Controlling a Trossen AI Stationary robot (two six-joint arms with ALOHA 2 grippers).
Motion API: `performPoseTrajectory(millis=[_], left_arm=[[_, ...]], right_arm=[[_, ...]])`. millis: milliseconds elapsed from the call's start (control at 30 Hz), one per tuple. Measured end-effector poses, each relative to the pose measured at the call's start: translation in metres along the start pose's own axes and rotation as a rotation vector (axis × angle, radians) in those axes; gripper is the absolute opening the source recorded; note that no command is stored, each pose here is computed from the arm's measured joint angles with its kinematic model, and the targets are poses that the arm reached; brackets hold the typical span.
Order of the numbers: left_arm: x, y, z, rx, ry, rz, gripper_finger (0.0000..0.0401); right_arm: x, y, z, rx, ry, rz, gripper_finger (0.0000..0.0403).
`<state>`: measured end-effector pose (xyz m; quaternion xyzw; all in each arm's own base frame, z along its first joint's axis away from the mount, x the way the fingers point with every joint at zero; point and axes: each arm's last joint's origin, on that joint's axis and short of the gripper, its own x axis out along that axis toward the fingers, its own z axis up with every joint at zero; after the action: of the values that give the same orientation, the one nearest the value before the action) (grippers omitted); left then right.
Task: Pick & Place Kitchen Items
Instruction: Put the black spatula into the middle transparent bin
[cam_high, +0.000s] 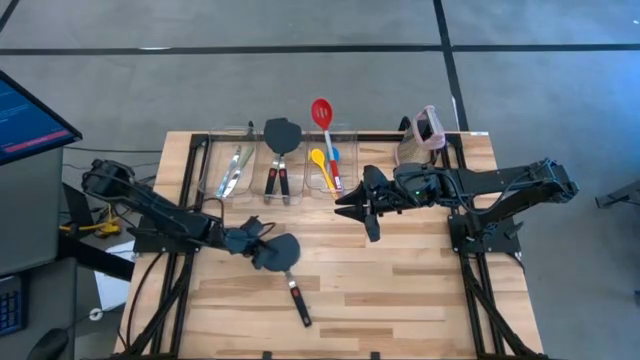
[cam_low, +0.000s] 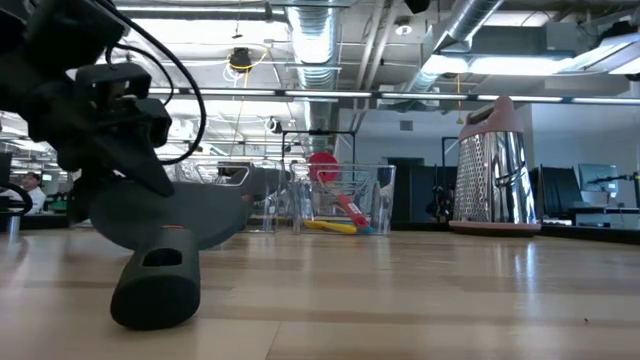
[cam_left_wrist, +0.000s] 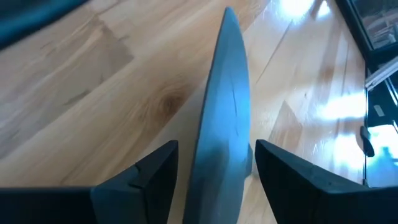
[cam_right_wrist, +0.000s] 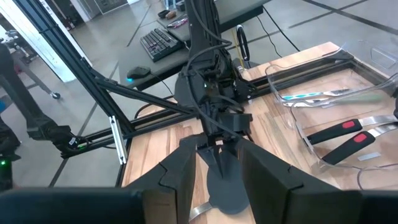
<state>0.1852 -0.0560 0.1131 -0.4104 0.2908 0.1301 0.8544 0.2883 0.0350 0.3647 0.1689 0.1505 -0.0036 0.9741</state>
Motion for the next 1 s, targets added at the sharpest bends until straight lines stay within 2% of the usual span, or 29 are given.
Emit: performPoseTrajectory(millis=[133,267,733,1000], left_arm=[[0.004,0.001,-0.001,0.010,-0.002,0.003,0.0202],[0.007,0.003,-0.002,0.015,0.005,0.017,0.0179],[0.007,-0.001,-0.001,0.007,0.002,-0.018,0.0012],[0.000,-0.007,0.004,0.025,-0.029,-0.076,0.0002]], right_arm=[[0.000,0.000,0.000,0.000,0.001,0.000,0.0118],[0.000,0.000,0.000,0.000,0.001,-0.001,0.0118],[0.000,0.000,0.000,-0.018,0.004,-0.002,0.0118],[0.000,0.000,0.000,-0.018,0.004,-0.002,0.0118]])
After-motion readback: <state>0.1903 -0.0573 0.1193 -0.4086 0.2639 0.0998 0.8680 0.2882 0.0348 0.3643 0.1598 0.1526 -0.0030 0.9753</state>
